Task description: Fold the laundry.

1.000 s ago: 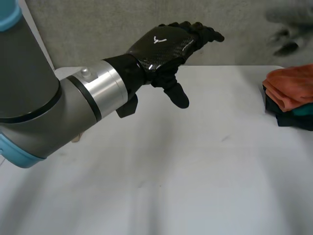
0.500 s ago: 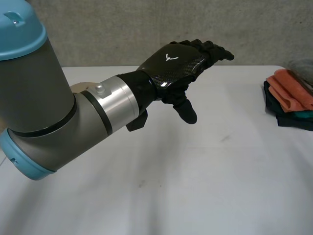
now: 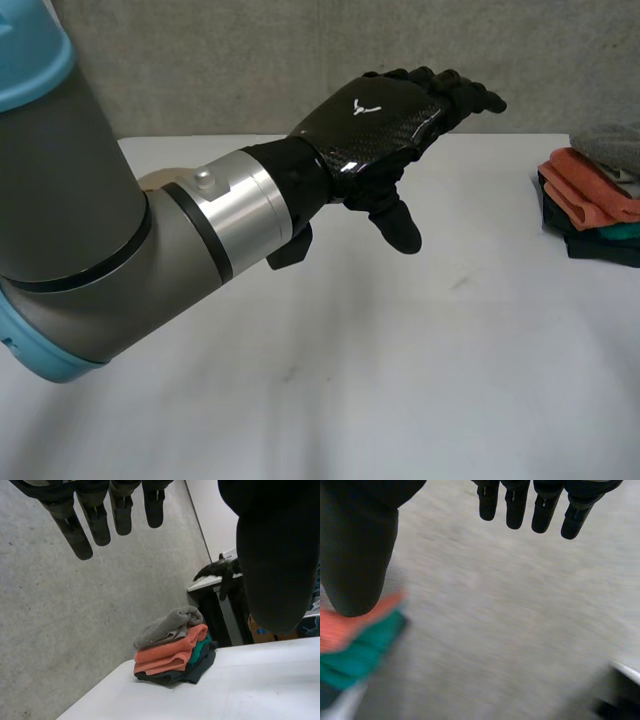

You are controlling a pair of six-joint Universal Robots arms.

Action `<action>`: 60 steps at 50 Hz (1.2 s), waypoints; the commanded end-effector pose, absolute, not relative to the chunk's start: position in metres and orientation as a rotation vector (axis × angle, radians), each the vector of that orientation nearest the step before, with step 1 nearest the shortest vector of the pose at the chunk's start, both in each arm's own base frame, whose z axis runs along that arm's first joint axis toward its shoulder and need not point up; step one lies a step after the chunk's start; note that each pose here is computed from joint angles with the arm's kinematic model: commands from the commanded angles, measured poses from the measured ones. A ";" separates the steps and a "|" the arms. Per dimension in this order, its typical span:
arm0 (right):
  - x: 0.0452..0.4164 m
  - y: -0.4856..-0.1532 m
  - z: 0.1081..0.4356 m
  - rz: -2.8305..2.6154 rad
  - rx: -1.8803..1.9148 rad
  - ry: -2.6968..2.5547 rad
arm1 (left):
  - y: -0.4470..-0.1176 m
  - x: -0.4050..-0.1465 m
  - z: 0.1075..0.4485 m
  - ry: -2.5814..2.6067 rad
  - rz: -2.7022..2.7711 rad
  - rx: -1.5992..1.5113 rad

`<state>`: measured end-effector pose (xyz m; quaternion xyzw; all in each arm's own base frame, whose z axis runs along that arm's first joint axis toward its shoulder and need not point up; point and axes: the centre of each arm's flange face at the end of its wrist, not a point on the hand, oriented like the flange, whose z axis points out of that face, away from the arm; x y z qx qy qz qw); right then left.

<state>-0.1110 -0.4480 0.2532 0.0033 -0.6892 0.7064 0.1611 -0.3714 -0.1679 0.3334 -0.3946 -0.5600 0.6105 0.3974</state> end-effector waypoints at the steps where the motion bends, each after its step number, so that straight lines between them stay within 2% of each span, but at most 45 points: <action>1: -0.132 -0.438 0.308 1.927 -0.126 -1.708 | -0.166 -0.367 0.350 -1.381 1.573 -0.958; 3: -0.111 -0.442 0.321 2.016 -0.097 -1.665 | -0.168 -0.365 0.355 -1.370 1.597 -0.941; 4: -0.082 -0.444 0.335 2.129 -0.059 -1.629 | -0.168 -0.364 0.358 -1.370 1.611 -0.928; 6: -0.054 -0.441 0.350 2.245 -0.021 -1.588 | -0.176 -0.357 0.365 -1.395 1.676 -0.871; 8: -0.017 -0.428 0.367 2.389 0.045 -1.525 | -0.185 -0.348 0.369 -1.433 1.738 -0.813; 10: 0.004 -0.418 0.370 2.470 0.101 -1.497 | -0.206 -0.330 0.375 -1.504 1.865 -0.702; 11: 0.028 -0.410 0.366 2.542 0.189 -1.479 | -0.214 -0.323 0.377 -1.527 1.902 -0.666; 12: 0.041 -0.406 0.362 2.574 0.242 -1.477 | -0.235 -0.304 0.377 -1.597 1.982 -0.576; 13: 0.073 -0.396 0.350 2.647 0.382 -1.479 | -0.243 -0.296 0.377 -1.625 2.012 -0.542; 15: 0.105 -0.383 0.342 2.723 0.525 -1.459 | -0.270 -0.270 0.371 -1.719 2.095 -0.449; 18: 0.159 -0.351 0.315 2.805 0.777 -1.517 | -0.295 -0.244 0.359 -1.819 2.153 -0.398; 19: 0.167 -0.344 0.306 2.802 0.819 -1.554 | -0.311 -0.227 0.348 -1.890 2.186 -0.385; 21: 0.188 -0.325 0.280 2.768 0.936 -1.673 | -0.331 -0.211 0.333 -1.966 2.220 -0.389; 22: 0.193 -0.319 0.272 2.741 0.963 -1.716 | -0.350 -0.201 0.311 -2.045 2.234 -0.423; 31: 0.219 -0.272 0.180 2.203 1.313 -2.142 | -0.436 -0.155 0.191 -2.322 2.232 -0.821; 33: 0.219 -0.267 0.169 2.129 1.354 -2.159 | -0.452 -0.147 0.167 -2.328 2.196 -0.884; 40: 0.215 -0.259 0.155 2.040 1.378 -2.168 | -0.473 -0.150 0.119 -2.276 2.125 -0.964; 47: 0.214 -0.258 0.152 2.030 1.375 -2.180 | -0.491 -0.151 0.108 -2.231 2.197 -0.957; 52: 0.213 -0.259 0.152 2.027 1.366 -2.182 | -0.480 -0.168 0.119 -2.193 2.202 -0.960; 55: 0.213 -0.259 0.155 2.035 1.364 -2.170 | -0.456 -0.199 0.164 -2.058 2.256 -0.978; 57: 0.213 -0.259 0.156 2.042 1.361 -2.160 | -0.441 -0.215 0.183 -1.984 2.268 -0.973; 58: 0.212 -0.259 0.156 2.041 1.359 -2.161 | -0.422 -0.232 0.198 -1.916 2.259 -0.963; 60: 0.212 -0.259 0.158 2.043 1.348 -2.155 | -0.402 -0.250 0.211 -1.852 2.231 -0.944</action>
